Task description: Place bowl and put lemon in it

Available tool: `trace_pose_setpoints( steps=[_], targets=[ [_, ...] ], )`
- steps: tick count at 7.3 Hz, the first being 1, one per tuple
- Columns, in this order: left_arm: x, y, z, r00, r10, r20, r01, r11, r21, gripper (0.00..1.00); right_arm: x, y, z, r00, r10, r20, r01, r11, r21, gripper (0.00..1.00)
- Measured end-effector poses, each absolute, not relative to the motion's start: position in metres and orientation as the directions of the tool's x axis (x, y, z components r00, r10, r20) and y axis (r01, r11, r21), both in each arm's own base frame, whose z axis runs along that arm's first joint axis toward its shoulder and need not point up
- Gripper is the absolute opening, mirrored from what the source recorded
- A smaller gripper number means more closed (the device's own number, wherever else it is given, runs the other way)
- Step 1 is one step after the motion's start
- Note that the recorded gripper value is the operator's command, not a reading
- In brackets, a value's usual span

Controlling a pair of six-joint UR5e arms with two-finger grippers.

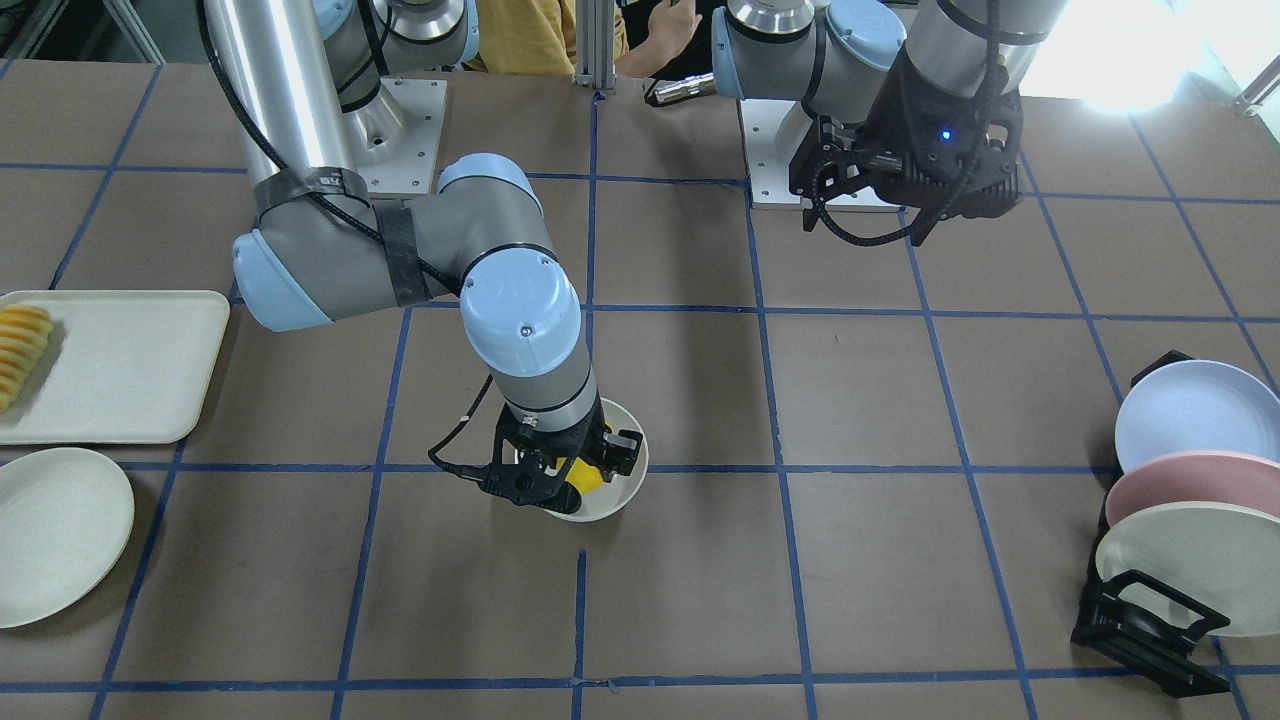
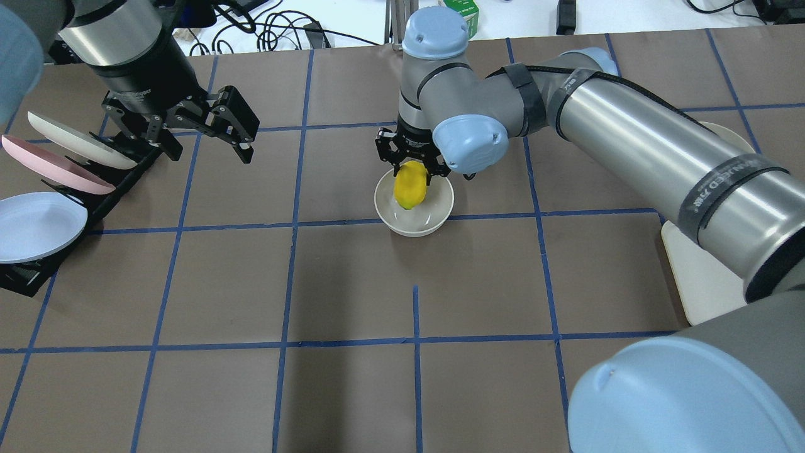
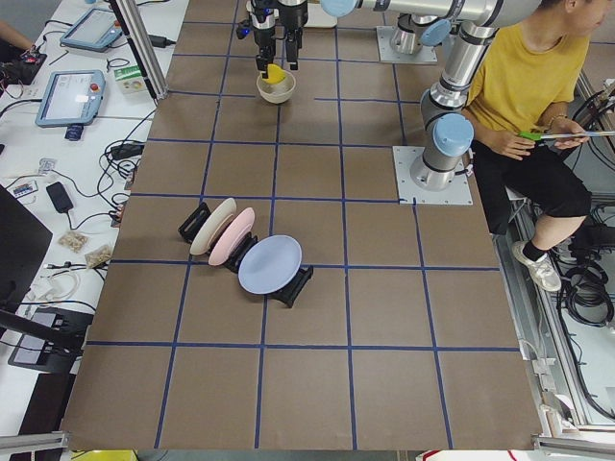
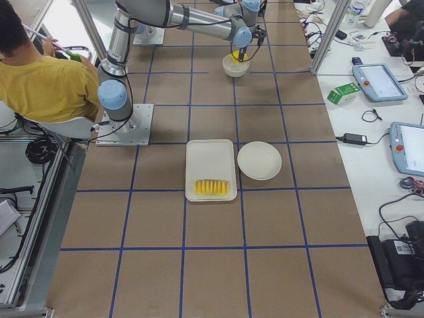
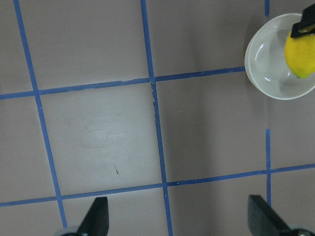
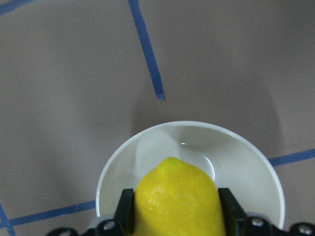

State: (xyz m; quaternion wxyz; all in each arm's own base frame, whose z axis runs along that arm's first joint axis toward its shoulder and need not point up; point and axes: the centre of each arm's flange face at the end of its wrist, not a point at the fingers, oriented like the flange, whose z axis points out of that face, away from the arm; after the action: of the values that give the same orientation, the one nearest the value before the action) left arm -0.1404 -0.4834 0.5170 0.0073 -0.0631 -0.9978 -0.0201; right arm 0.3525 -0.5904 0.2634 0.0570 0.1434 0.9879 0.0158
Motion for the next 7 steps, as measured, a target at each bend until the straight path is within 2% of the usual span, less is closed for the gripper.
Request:
trace_pose_setpoints(
  steps=[2,3,5,6,7],
  targets=[
    [-0.138,-0.479,0.525,-0.992,0.126,-0.003,0.126,0.991,0.035,1.0,0.356,-0.587,0.24,-0.952,0.295,-0.08,0.289,0.954,0.076,0.0],
    [-0.136,-0.48,0.53,-0.994,0.109,0.023,0.11,0.994,0.019,1.0,0.355,-0.585,0.233,-0.953,0.295,-0.069,0.289,0.954,0.084,0.07],
    [-0.127,-0.477,0.539,-0.996,0.085,0.036,0.085,0.996,-0.003,1.0,0.355,-0.583,0.226,-0.955,0.29,-0.063,0.284,0.954,0.092,0.48],
    [-0.125,-0.477,0.543,-0.996,0.081,0.032,0.081,0.997,-0.014,1.0,0.355,-0.583,0.224,-0.956,0.287,-0.061,0.281,0.955,0.094,0.73],
    [-0.123,-0.477,0.546,-0.997,0.078,0.028,0.077,0.997,-0.027,1.0,0.355,-0.583,0.223,-0.957,0.284,-0.058,0.278,0.956,0.096,0.92]
  ],
)
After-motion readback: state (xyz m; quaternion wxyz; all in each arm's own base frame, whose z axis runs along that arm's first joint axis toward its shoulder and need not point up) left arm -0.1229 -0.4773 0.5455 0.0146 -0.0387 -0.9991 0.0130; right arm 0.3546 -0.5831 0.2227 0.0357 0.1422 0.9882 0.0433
